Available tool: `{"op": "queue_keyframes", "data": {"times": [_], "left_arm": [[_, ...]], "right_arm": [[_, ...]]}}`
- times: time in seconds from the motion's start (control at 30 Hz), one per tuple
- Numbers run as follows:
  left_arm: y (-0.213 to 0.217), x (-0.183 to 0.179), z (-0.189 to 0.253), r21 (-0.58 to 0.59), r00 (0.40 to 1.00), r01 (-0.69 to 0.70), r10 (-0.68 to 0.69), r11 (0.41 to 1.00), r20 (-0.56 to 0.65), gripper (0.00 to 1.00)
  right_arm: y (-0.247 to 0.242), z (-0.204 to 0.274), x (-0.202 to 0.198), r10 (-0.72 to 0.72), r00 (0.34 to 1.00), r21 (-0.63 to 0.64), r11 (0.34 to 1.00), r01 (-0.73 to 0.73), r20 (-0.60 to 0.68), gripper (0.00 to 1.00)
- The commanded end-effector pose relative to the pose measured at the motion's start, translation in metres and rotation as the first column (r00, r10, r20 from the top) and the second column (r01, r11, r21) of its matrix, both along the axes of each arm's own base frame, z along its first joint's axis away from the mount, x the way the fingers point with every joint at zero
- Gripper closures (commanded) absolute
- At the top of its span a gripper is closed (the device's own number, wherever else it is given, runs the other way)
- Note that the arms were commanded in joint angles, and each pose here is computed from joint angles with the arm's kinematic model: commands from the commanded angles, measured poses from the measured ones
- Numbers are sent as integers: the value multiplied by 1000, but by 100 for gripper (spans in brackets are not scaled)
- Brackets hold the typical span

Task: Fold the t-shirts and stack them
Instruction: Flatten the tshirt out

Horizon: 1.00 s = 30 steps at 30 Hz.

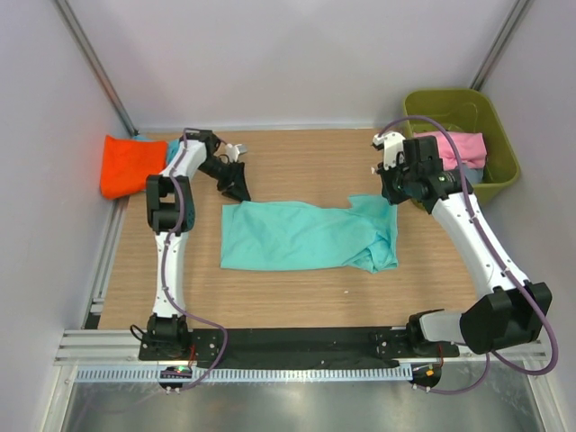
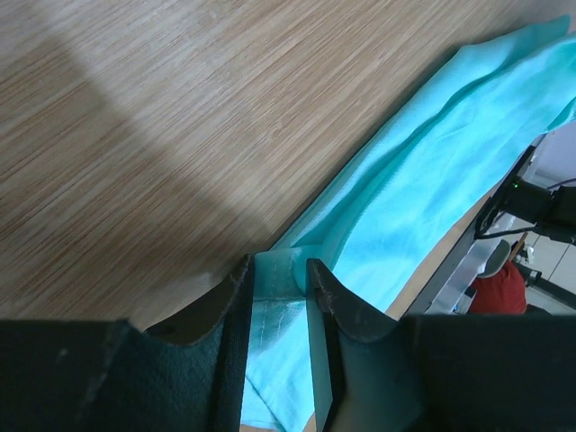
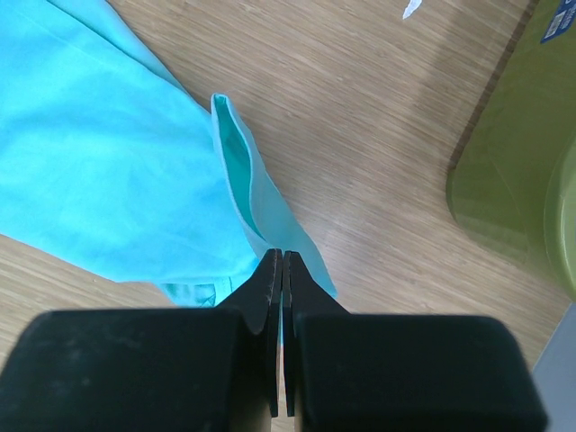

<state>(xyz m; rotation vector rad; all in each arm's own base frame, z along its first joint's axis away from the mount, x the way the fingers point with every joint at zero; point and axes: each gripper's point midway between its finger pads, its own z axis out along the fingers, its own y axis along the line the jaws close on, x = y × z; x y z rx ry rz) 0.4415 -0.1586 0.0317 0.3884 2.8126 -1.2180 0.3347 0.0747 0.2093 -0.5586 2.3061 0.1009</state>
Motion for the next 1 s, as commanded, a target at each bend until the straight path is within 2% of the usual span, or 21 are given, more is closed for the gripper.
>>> {"op": "queue_keyframes", "data": {"times": [0.0, 0.2, 0.23, 0.3, 0.7, 0.87, 0.97], "left_arm": [[4, 3, 34, -50, 999, -4, 6, 999, 49, 69], [17, -1, 27, -66, 1000, -30, 30, 997, 3, 65], [18, -1, 27, -64, 1000, -30, 30, 997, 3, 57], [19, -1, 26, -57, 1000, -29, 29, 998, 5, 53], [18, 3, 10, -57, 999, -41, 40, 998, -18, 56], [17, 0, 5, -60, 999, -40, 38, 997, -36, 66], [15, 1, 5, -69, 998, -45, 42, 997, -40, 66]], "right_arm": [[-3, 21, 3, -17, 997, 10, 1000, 16, 77, 98], [-6, 18, -1, -28, 997, 14, 1000, 27, 71, 99], [-6, 18, -1, -27, 997, 16, 1000, 26, 72, 99], [-6, 19, 0, -27, 997, 14, 1000, 26, 76, 98], [-7, 16, 1, -34, 997, 19, 999, 33, 71, 98], [-9, 15, 1, -41, 997, 17, 999, 40, 70, 98], [-10, 12, 2, -46, 997, 19, 999, 45, 65, 98]]}}
